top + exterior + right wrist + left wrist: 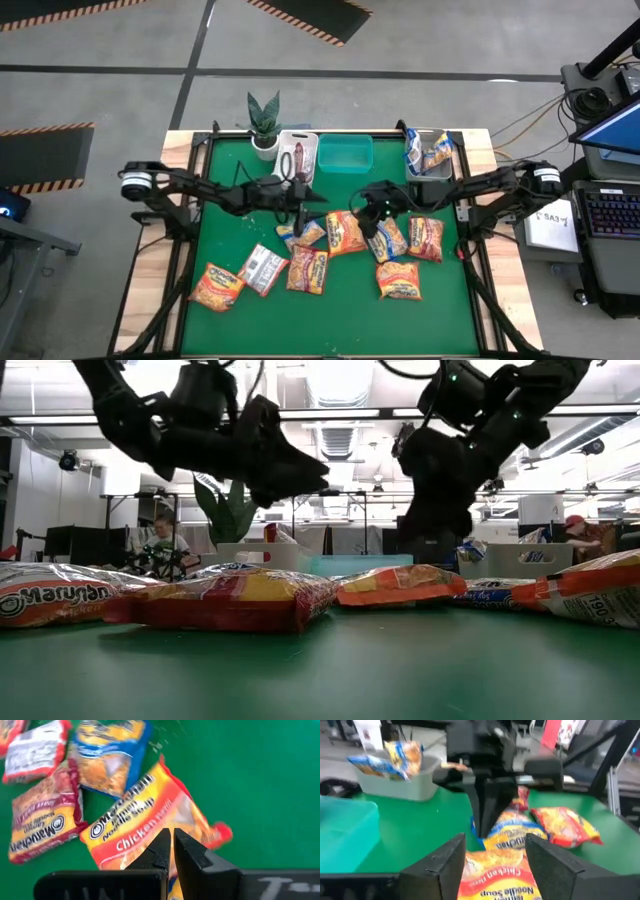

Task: Sort Maruchan noodles
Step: Put the orange noodle pack into the green bin

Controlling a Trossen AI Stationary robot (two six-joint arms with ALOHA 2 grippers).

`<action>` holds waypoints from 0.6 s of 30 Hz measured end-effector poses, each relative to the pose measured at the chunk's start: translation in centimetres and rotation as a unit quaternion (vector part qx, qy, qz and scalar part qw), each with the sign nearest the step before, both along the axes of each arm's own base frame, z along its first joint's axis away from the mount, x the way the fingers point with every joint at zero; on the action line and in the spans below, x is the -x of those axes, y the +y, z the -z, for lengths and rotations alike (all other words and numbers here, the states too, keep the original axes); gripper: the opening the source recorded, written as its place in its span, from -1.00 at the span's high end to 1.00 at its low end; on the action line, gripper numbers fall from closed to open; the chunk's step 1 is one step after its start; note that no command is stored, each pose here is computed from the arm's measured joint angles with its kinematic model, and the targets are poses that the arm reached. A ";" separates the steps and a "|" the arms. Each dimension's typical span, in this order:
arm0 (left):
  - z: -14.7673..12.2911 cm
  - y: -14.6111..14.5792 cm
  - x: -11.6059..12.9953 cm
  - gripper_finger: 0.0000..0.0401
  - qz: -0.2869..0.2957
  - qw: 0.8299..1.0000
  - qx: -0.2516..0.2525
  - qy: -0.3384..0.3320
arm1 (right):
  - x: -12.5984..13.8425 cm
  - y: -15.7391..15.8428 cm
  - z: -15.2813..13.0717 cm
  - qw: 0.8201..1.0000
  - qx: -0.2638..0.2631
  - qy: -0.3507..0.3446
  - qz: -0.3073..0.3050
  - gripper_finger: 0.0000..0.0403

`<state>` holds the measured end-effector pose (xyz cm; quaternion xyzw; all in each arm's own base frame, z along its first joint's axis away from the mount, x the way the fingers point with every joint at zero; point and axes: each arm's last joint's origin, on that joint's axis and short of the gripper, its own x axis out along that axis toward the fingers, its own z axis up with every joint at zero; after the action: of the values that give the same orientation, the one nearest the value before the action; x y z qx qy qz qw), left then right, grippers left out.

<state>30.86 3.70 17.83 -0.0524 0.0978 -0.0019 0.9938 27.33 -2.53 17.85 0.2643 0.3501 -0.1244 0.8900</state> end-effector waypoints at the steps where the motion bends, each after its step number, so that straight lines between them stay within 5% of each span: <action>1: 0.2 -0.1 -0.4 0.12 0.003 1.000 -0.002 0.008 | 0.1 -0.2 0.1 1.000 -0.019 0.007 0.015 0.94; 8: 1.4 -0.9 -2.3 0.49 0.028 0.997 -0.025 0.070 | 0.5 -1.0 0.3 0.992 -0.118 0.022 0.043 0.79; 18: 3.9 -3.0 -3.2 0.98 0.088 0.990 -0.031 0.109 | 1.0 -2.8 0.4 0.984 -0.156 0.027 0.083 -0.06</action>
<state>34.03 0.72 13.94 -0.0127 0.2097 -0.0808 0.9743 26.37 -5.35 17.42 0.4250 0.3655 -0.1486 0.8147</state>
